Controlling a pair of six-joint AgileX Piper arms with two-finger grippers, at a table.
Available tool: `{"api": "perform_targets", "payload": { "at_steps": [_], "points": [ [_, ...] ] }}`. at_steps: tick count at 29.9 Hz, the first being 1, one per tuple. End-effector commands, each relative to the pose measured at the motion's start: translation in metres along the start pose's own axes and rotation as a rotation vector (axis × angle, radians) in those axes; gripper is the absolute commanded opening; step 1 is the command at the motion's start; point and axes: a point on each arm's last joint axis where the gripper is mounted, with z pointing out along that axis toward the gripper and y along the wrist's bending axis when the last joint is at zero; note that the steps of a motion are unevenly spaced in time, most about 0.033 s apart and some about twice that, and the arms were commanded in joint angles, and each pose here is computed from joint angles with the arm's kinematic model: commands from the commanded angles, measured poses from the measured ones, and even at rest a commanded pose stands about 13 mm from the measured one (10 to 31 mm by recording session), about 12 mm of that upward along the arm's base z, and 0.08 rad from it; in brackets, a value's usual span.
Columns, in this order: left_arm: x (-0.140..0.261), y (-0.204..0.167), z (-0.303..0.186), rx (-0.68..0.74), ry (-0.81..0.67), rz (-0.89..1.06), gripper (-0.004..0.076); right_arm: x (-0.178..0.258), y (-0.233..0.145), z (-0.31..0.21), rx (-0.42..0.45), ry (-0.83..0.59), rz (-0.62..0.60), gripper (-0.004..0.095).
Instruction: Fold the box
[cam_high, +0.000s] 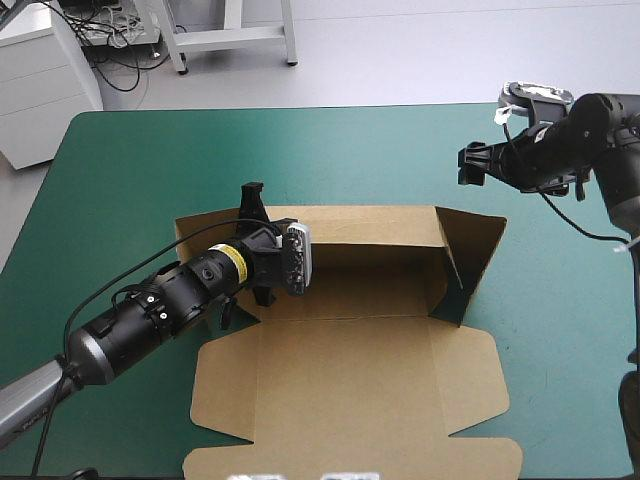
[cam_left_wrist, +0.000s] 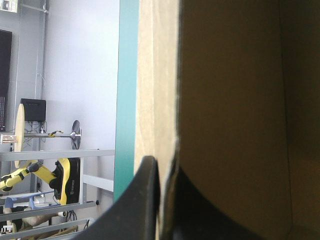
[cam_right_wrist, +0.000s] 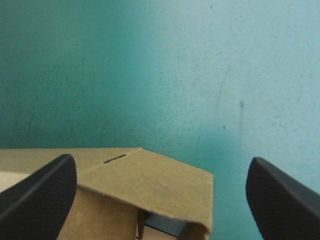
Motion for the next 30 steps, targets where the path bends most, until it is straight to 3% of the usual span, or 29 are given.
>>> {"api": "perform_targets", "payload": {
  "at_steps": [1,10,30],
  "points": [
    [-0.001,-0.007,0.000,0.054,0.015,-0.076,-0.0032,-0.008,-0.006,-0.011,-0.079,-0.034,0.064,0.0846],
    [-0.002,-0.007,0.000,0.052,0.013,-0.095,-0.0032,-0.009,-0.016,0.002,-0.025,-0.004,0.060,0.0805],
    [-0.002,-0.006,0.000,0.050,0.012,-0.127,-0.0032,-0.009,-0.025,0.043,-0.017,0.100,0.049,0.0786]
  ]
}}
